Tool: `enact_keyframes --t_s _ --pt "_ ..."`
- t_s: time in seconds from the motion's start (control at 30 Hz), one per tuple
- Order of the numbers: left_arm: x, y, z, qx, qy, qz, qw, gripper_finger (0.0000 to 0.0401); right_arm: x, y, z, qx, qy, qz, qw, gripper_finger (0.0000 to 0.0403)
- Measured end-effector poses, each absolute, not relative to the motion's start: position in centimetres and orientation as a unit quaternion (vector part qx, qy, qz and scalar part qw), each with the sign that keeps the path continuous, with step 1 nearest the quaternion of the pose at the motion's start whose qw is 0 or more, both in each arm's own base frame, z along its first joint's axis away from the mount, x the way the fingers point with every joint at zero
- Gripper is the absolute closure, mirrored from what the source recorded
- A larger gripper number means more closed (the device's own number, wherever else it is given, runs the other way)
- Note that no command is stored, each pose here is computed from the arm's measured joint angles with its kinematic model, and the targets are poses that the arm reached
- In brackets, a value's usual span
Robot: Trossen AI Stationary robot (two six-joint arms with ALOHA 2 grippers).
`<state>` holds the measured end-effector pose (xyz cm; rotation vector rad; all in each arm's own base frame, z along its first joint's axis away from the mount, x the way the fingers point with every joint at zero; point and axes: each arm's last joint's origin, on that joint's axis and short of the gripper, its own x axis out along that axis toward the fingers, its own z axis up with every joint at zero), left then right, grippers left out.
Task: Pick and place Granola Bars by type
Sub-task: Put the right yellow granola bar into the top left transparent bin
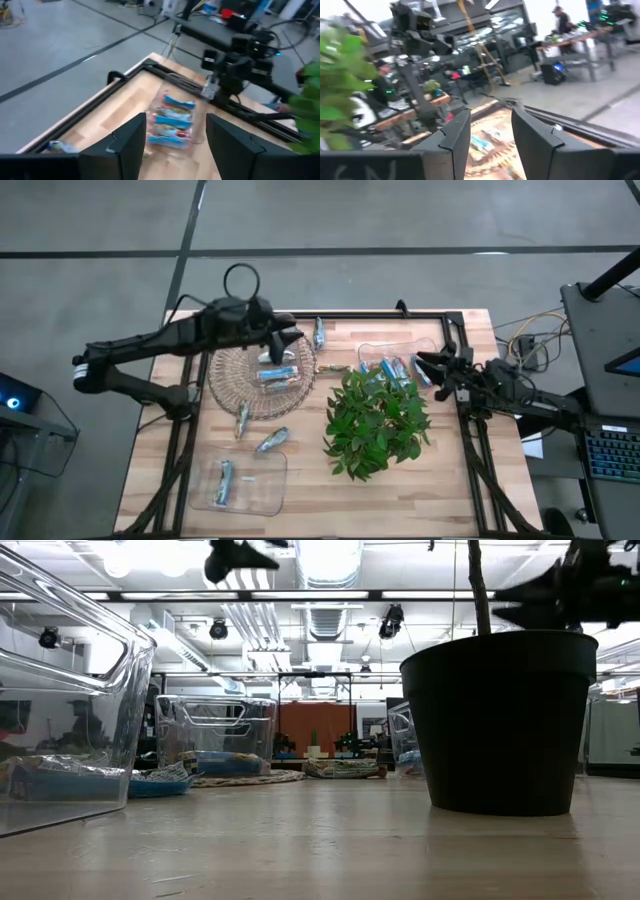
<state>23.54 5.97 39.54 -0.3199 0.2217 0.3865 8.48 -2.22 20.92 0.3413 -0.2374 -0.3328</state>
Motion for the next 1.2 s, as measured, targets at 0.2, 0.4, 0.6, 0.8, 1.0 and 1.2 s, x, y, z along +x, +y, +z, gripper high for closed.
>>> enact_keyframes --t_s 0.2,0.4,0.6,0.8,1.0,1.2 --pt "25.1 9.3 38.2 -0.168 0.139 0.199 0.955 0.0213 8.9 -2.6 18.8 0.196 -0.100 -0.222 0.950 0.0269" --pt "27.3 12.0 37.7 -0.144 0.154 0.189 0.959 0.0213 9.3 -2.7 17.1 0.239 -0.083 -0.230 0.940 0.0277" --pt "30.3 14.8 35.7 -0.129 0.238 0.169 0.948 0.0213 9.3 -2.7 17.0 0.249 -0.081 -0.230 0.938 0.0274" --pt "33.5 16.5 32.8 -0.103 0.368 0.143 0.913 0.0213 9.4 -2.8 16.9 0.243 -0.071 -0.231 0.939 0.0268" --pt "35.9 17.8 30.1 -0.085 0.473 0.113 0.870 0.0213 9.4 -2.8 16.9 0.243 -0.069 -0.232 0.939 0.0274" --pt "38.1 18.6 27.5 -0.068 0.531 0.115 0.837 0.0213 9.4 -2.8 16.9 0.243 -0.069 -0.232 0.939 0.0280"
